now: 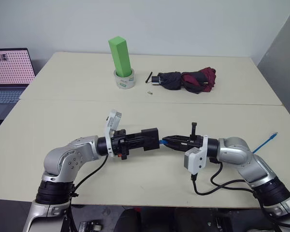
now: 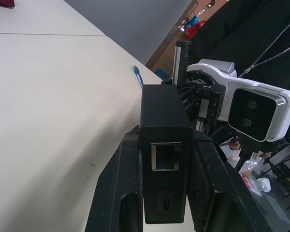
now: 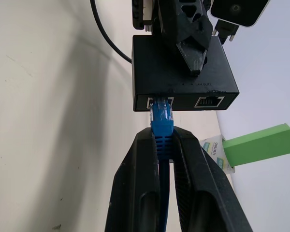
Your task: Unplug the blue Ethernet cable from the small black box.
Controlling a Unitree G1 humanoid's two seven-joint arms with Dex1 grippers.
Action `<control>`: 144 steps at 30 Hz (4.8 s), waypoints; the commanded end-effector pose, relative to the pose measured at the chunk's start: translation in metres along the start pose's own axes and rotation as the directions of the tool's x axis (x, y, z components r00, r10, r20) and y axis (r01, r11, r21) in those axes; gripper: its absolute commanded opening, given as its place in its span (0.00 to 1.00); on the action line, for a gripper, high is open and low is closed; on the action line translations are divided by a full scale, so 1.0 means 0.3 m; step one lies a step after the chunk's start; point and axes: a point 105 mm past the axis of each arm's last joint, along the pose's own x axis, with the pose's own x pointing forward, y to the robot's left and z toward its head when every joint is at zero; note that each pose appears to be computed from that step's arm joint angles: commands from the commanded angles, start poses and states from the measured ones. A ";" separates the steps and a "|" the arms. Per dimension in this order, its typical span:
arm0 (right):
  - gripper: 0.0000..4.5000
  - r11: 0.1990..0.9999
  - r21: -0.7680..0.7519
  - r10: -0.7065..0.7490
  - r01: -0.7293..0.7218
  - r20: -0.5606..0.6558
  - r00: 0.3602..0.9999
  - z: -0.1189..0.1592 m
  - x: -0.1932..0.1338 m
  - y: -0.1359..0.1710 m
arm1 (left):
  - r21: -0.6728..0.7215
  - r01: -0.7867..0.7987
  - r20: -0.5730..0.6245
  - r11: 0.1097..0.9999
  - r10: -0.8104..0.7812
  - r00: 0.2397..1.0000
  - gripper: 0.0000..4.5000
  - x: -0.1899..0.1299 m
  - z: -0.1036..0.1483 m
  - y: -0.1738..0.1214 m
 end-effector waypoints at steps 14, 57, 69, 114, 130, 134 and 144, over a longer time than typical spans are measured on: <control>0.58 0.988 0.130 0.095 -0.086 -0.061 0.994 -0.016 -0.076 -0.025 | 0.058 0.045 -0.020 0.997 -0.044 0.999 0.17 0.010 0.021 -0.010; 0.30 0.225 0.965 0.068 -0.138 0.126 0.990 0.073 -0.024 -0.038 | 0.296 0.193 -0.185 0.935 -0.142 0.972 0.17 0.028 0.046 -0.070; 0.02 0.226 0.959 0.107 -0.169 0.148 0.983 0.072 -0.025 -0.033 | 0.285 0.214 -0.189 0.934 -0.164 0.968 0.17 0.025 0.037 -0.084; 0.73 0.466 0.638 -0.178 0.613 -0.611 0.771 -0.407 -0.335 -0.156 | 0.552 -0.346 0.055 0.759 0.381 0.923 0.17 -0.058 0.063 0.183; 0.94 0.575 0.799 -0.061 0.174 -0.171 0.983 -0.053 -0.091 -0.155 | 0.342 -0.878 0.528 0.336 0.704 0.475 0.17 -0.285 0.136 0.427; 0.94 0.575 0.801 -0.046 0.168 -0.173 0.984 -0.051 -0.086 -0.148 | 0.318 -0.905 0.527 0.282 0.741 0.416 0.25 -0.309 0.107 0.454; 0.94 0.559 0.810 -0.034 0.180 -0.195 0.980 -0.050 -0.099 -0.135 | 0.308 -0.893 0.478 0.327 0.759 0.442 0.74 -0.318 0.051 0.442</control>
